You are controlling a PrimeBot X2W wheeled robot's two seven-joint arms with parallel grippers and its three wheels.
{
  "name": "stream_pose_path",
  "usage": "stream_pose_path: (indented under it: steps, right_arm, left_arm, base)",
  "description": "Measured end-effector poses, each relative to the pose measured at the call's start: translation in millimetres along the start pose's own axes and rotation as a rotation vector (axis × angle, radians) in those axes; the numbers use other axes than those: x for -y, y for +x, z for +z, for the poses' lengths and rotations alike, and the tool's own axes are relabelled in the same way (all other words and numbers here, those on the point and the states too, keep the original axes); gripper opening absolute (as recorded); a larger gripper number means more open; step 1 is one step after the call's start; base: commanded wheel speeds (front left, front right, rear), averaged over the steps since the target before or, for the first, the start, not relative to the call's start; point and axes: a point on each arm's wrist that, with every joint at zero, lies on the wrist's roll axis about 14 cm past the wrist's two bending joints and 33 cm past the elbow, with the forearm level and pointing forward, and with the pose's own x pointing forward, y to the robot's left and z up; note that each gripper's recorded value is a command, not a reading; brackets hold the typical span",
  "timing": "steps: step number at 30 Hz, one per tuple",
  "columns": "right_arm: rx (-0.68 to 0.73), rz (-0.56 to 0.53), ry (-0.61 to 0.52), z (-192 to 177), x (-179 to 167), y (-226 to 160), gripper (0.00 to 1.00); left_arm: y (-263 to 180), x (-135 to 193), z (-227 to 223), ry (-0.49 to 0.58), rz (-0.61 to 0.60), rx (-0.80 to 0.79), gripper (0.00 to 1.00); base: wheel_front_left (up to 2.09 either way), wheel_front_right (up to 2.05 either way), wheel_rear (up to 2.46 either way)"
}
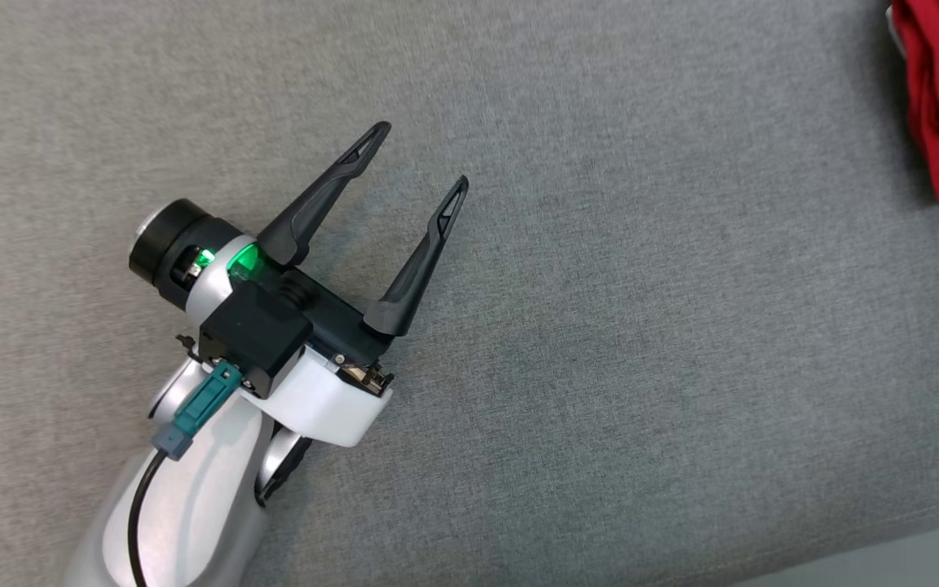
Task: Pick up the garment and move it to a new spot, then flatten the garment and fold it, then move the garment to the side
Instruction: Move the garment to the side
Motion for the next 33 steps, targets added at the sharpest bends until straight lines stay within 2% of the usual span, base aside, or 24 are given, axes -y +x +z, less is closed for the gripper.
stream_pose_path:
  steps: [9, 20, 29, 33]
  right_arm:
    - [0.292, 0.106, 0.099, 86, -36, -36, 1.0]
    - [0.598, 0.292, 0.253, 161, -104, -120, 1.0]
    - [0.692, 0.421, 0.388, 178, -165, -177, 1.0]
    - [0.704, 0.473, 0.386, 175, -194, -203, 1.0]
  left_arm:
    - [-30, -15, 50, 0.005, 0.16, 0.049, 1.0]
    - [-118, -53, 103, 0.062, 0.453, 0.096, 1.0]
    - [-182, -62, 115, 0.076, 0.61, 0.101, 1.0]
    - [-203, -63, 122, 0.079, 0.663, 0.118, 1.0]
  base:
    - [0.0, 0.0, 0.0]
    - [0.0, 0.0, 0.0]
    - [0.0, 0.0, 0.0]
    - [0.0, 0.0, 0.0]
